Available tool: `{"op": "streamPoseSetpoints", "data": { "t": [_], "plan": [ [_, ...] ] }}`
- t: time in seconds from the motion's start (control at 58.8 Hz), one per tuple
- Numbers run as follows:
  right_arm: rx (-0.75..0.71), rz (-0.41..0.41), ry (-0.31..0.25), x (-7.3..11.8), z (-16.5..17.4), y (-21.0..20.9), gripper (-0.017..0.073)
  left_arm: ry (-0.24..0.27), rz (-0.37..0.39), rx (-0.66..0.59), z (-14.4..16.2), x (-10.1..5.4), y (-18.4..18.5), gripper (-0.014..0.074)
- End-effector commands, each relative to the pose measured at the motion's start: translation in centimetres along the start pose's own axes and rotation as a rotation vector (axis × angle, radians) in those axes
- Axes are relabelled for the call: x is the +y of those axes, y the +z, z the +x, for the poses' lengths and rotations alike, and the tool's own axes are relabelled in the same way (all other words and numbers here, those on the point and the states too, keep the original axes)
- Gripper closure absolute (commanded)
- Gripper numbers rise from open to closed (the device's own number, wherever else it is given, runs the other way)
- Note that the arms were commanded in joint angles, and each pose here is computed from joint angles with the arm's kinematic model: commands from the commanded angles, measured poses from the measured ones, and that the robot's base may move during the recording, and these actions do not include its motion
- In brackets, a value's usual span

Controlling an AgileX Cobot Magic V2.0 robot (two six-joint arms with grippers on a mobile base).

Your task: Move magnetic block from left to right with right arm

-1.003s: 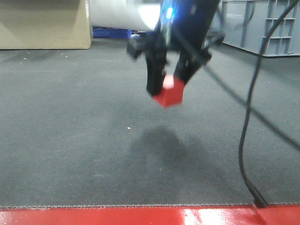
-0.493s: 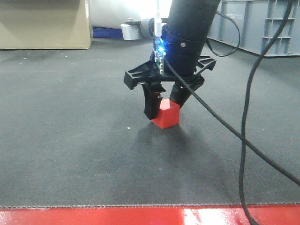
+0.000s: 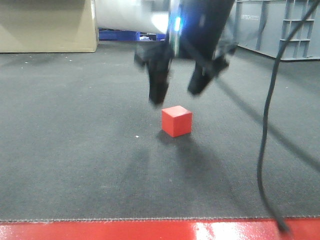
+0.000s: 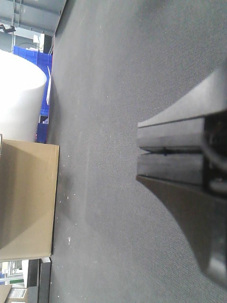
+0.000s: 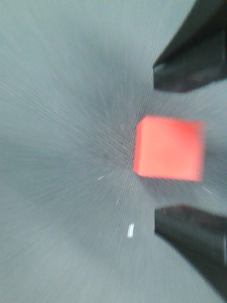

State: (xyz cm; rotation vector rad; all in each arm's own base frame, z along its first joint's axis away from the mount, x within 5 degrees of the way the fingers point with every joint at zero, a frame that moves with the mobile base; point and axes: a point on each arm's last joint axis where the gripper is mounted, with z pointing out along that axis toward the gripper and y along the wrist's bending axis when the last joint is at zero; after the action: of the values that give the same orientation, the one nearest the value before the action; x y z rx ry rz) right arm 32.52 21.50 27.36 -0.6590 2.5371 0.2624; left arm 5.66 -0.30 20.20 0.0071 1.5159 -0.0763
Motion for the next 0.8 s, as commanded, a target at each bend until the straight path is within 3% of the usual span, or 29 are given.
{"op": "streamPoseSetpoints", "data": {
  "t": [0.0,0.136,0.289,0.782],
  "plan": [
    [-0.175,-0.012,0.024,0.0,-1.1,-6.1,0.0136,-0.004,0.004,-0.091,-0.6,0.0,-0.1,0.071],
    [-0.289,-0.022,0.025,-0.1,1.2,-10.5,0.0344,-0.004,0.004,-0.091,-0.6,0.0,-0.1,0.071],
    [-0.404,-0.029,0.025,-0.4,5.8,-13.4,0.0491,-0.004,0.004,-0.091,-0.6,0.0,-0.1,0.071],
    [-0.882,-0.064,0.021,-1.5,22.8,-18.4,0.0491,-0.004,0.004,-0.091,-0.6,0.0,-0.1,0.071]
  ]
}}
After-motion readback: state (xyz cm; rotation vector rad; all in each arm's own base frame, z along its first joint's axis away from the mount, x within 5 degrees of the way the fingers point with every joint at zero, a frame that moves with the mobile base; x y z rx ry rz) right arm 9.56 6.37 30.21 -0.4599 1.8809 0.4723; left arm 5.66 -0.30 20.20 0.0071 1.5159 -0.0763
